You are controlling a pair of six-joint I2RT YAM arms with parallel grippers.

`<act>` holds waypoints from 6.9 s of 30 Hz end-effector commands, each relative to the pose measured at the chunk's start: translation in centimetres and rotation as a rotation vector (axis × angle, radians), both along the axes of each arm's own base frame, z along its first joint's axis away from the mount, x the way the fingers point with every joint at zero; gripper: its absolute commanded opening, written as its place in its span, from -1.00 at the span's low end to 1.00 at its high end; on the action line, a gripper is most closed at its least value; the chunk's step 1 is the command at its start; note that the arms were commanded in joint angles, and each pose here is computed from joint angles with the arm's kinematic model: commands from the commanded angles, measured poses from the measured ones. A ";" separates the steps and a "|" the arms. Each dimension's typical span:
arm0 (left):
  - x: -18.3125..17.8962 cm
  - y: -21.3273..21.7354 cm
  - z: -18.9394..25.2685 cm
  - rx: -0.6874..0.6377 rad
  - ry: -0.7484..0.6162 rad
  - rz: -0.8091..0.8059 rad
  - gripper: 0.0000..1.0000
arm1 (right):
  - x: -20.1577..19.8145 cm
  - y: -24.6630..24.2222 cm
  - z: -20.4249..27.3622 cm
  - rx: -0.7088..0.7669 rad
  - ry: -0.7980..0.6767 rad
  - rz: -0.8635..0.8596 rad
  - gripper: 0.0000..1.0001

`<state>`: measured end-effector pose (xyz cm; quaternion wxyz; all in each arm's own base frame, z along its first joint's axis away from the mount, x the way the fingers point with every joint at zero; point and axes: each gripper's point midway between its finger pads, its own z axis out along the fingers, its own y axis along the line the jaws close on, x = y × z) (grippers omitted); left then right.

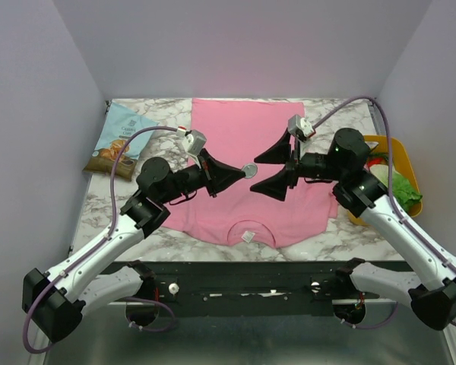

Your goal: Pin the brooch onto the clothing

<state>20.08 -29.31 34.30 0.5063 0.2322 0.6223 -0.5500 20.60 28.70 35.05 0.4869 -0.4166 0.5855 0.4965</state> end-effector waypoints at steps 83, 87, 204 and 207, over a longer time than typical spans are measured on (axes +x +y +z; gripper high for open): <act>14.0 10.4 -12.6 0.983 0.144 0.901 -1.00 | 6.1 -4.5 -11.9 -0.140 0.335 -0.550 0.99; 14.7 10.0 -16.2 1.073 0.173 0.900 -1.00 | 5.7 -5.6 -15.4 -0.163 0.445 -0.631 0.99; 12.3 4.0 -26.7 1.242 0.376 0.825 -1.00 | 4.6 -15.1 -23.3 -0.335 0.617 -1.044 0.99; 12.3 3.9 -26.7 1.170 0.398 0.791 -1.00 | 4.4 -14.4 -23.5 -0.336 0.624 -1.004 0.99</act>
